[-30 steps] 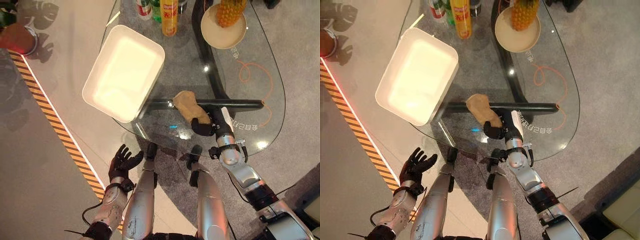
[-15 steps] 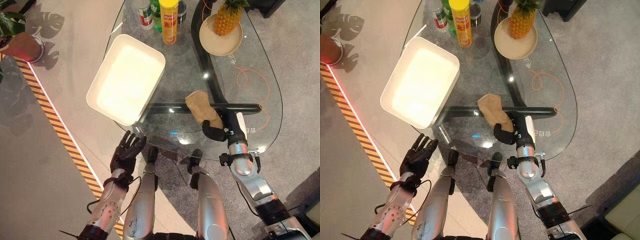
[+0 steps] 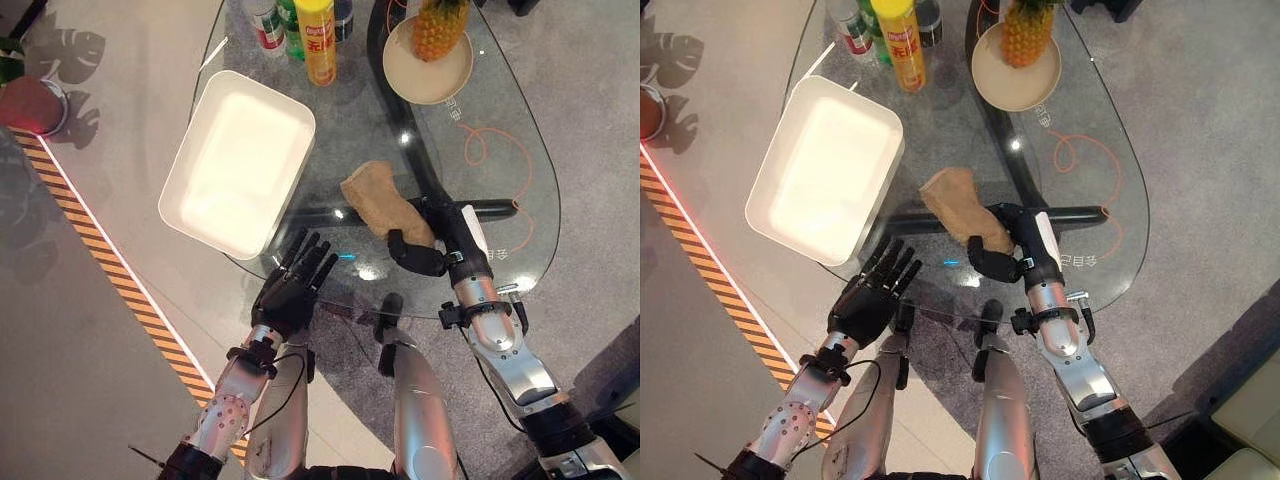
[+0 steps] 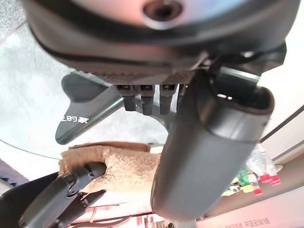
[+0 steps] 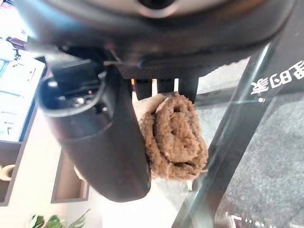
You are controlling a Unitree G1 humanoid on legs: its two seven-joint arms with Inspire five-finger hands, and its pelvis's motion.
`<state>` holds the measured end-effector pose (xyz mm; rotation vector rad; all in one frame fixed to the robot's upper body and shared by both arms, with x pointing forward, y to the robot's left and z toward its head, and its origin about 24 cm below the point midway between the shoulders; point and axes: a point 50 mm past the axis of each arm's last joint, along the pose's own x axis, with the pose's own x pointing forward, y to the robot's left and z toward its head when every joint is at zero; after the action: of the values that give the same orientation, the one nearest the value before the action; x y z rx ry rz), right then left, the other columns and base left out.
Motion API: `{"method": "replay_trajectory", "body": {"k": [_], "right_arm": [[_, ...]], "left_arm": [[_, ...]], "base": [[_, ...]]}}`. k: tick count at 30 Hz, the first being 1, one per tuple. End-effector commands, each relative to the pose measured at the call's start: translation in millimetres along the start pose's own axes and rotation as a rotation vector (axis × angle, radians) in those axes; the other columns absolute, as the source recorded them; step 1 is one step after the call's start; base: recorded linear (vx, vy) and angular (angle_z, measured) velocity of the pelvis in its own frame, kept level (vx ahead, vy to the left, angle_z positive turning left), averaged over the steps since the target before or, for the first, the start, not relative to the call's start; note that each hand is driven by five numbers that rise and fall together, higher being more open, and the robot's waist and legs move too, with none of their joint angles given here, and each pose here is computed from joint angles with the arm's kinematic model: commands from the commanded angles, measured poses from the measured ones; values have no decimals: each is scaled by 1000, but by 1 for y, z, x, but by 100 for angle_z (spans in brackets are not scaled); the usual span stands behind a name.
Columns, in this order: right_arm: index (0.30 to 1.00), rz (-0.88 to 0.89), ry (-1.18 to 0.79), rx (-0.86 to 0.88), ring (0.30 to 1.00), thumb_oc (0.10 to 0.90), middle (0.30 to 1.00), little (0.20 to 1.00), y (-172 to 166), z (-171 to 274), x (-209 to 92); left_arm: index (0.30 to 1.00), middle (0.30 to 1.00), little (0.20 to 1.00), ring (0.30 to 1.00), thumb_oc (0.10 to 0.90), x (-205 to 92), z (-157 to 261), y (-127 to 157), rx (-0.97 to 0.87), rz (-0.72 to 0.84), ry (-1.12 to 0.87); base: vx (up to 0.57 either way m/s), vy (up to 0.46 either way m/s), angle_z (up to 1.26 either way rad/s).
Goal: Wipe the table with a cloth and put it in the basket.
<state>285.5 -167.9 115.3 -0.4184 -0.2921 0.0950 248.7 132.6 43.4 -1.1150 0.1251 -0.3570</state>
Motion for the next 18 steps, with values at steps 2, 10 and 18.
{"method": "replay_trajectory", "body": {"k": [2,10,18], "right_arm": [[300,124,-447,62,300,100,300,200,10,83,1],[300,279,-454,49,300,100,300,200,36,87,-1],[300,312,-454,33,300,100,300,200,44,88,-2]], "left_arm": [[900,900,900,900,800,-5,2,-41,-71,-285,-2],[900,900,900,900,800,0,-1,-58,-201,-433,7],[900,900,900,900,800,1,5,-67,-194,-510,-18]], "base": [[1,15,0],[0,5,0],[0,0,0]]}}
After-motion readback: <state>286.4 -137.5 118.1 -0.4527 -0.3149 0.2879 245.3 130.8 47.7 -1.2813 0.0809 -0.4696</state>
